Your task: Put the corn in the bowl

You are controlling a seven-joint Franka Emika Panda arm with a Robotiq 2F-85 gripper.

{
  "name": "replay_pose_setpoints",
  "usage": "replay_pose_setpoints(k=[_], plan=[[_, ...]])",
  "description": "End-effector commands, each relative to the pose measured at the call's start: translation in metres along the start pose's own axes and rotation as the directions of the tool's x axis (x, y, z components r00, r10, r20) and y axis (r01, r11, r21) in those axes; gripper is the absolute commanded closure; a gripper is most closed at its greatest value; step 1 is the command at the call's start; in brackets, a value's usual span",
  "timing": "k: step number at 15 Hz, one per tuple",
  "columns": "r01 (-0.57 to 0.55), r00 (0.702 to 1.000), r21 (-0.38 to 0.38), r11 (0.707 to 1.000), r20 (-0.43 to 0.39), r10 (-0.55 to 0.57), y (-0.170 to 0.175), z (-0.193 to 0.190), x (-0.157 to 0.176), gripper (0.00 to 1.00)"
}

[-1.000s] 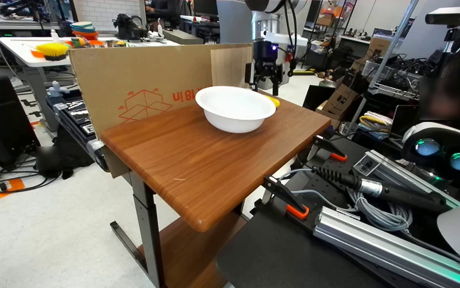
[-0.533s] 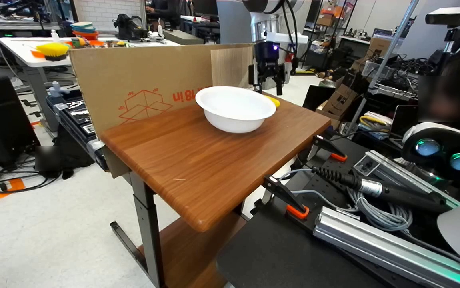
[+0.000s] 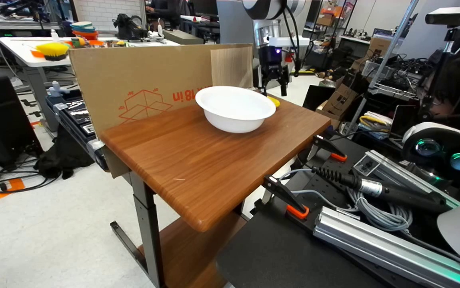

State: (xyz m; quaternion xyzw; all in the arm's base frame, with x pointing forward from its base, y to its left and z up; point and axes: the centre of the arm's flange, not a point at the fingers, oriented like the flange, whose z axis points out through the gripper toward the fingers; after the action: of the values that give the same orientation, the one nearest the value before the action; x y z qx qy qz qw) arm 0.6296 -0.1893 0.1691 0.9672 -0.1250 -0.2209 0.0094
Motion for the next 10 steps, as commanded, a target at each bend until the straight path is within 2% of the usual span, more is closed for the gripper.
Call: replay_pose_setpoints(k=[1, 3, 4, 5, 10], plan=[[-0.034, 0.999, -0.026, 0.999, 0.005, 0.034, -0.005, 0.011, 0.026, 0.00], [-0.045, 0.999, -0.027, 0.999, 0.010, 0.045, -0.007, 0.017, 0.031, 0.00], [-0.052, 0.999, -0.023, 0.998, 0.008, 0.052, -0.008, 0.018, 0.034, 0.25], [-0.053, 0.999, -0.020, 0.998, 0.006, 0.053, -0.008, 0.018, 0.034, 0.26], [-0.071, 0.997, -0.002, 0.997, -0.033, 0.071, -0.009, 0.000, 0.031, 0.64]])
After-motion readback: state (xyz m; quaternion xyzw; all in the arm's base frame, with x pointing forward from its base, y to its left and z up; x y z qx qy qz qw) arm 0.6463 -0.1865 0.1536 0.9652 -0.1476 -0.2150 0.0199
